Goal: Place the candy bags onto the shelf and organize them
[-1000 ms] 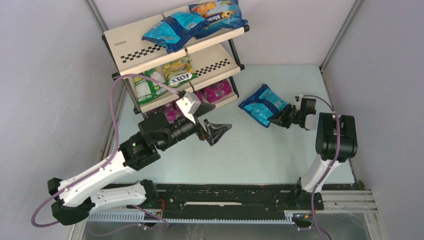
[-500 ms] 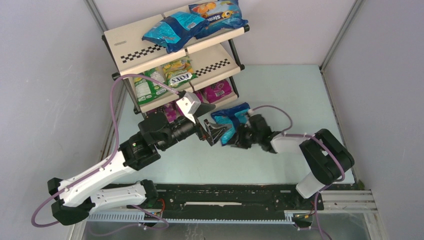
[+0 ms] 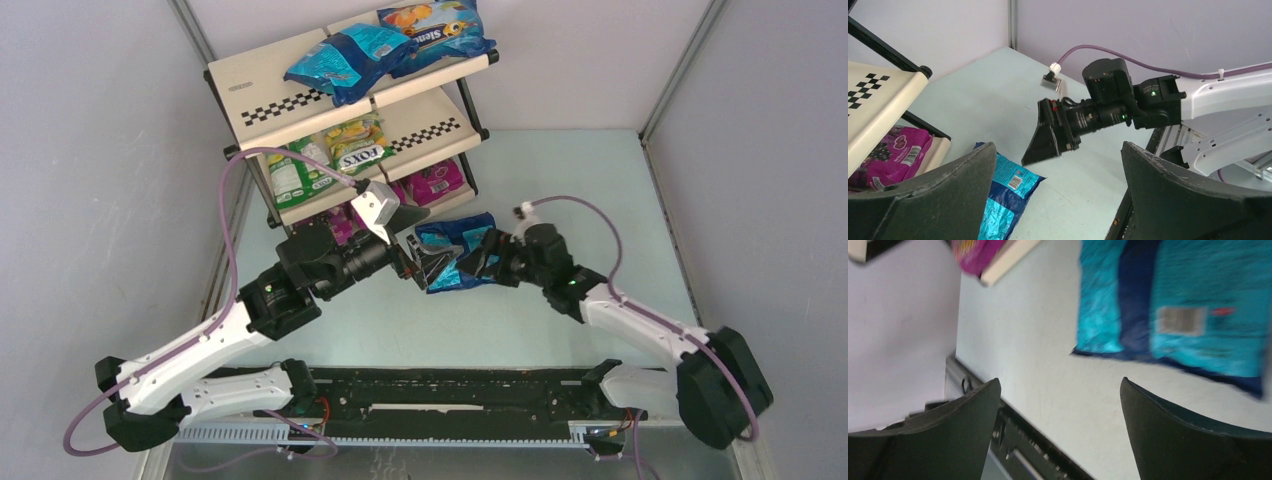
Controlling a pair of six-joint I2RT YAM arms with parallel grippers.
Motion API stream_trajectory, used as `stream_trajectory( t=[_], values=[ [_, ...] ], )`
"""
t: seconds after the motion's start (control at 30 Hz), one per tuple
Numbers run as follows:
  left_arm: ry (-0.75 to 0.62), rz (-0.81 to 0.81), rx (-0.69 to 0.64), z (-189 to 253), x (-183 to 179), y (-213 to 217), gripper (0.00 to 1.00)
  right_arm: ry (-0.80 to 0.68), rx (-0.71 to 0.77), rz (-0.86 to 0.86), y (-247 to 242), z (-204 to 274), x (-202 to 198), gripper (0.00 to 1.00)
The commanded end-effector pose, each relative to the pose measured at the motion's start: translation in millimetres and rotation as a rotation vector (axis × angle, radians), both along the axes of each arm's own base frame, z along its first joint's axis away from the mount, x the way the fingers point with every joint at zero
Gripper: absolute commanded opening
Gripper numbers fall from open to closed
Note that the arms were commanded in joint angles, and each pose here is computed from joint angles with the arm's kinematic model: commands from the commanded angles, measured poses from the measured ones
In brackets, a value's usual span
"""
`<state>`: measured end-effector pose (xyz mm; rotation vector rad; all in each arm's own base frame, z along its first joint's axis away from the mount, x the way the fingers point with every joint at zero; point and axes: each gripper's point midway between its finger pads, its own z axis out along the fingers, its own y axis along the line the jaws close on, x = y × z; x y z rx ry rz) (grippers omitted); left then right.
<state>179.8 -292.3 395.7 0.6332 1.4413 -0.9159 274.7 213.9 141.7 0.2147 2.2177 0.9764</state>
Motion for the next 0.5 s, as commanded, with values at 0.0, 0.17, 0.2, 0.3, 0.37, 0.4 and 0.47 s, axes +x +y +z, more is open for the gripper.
stream_trajectory(
  t=[0.0,0.17,0.2,0.3,0.37,0.4,0.47],
  values=[
    [-0.018,0.004,-0.063,17,-4,8,1.0,0.046,-0.033,-0.059,-37,-14,15,1.0],
    [-0.021,0.005,-0.079,20,-6,11,1.0,0.123,0.069,-0.082,-58,-31,39,1.0],
    [-0.021,0.003,-0.084,21,-7,12,1.0,0.137,0.079,-0.073,-59,-36,43,1.0],
    [-0.023,-0.013,-0.1,26,-11,13,1.0,0.185,0.095,-0.048,-59,-50,50,1.0],
    [-0.024,-0.013,-0.103,26,-12,14,1.0,0.216,0.129,-0.018,-52,-59,52,0.97],
    [-0.025,-0.01,-0.101,26,-11,14,1.0,0.224,0.153,0.004,-46,-61,53,0.93],
    [-0.024,0.005,-0.094,24,-8,14,1.0,0.224,0.179,0.032,-36,-65,55,0.9]
  ],
)
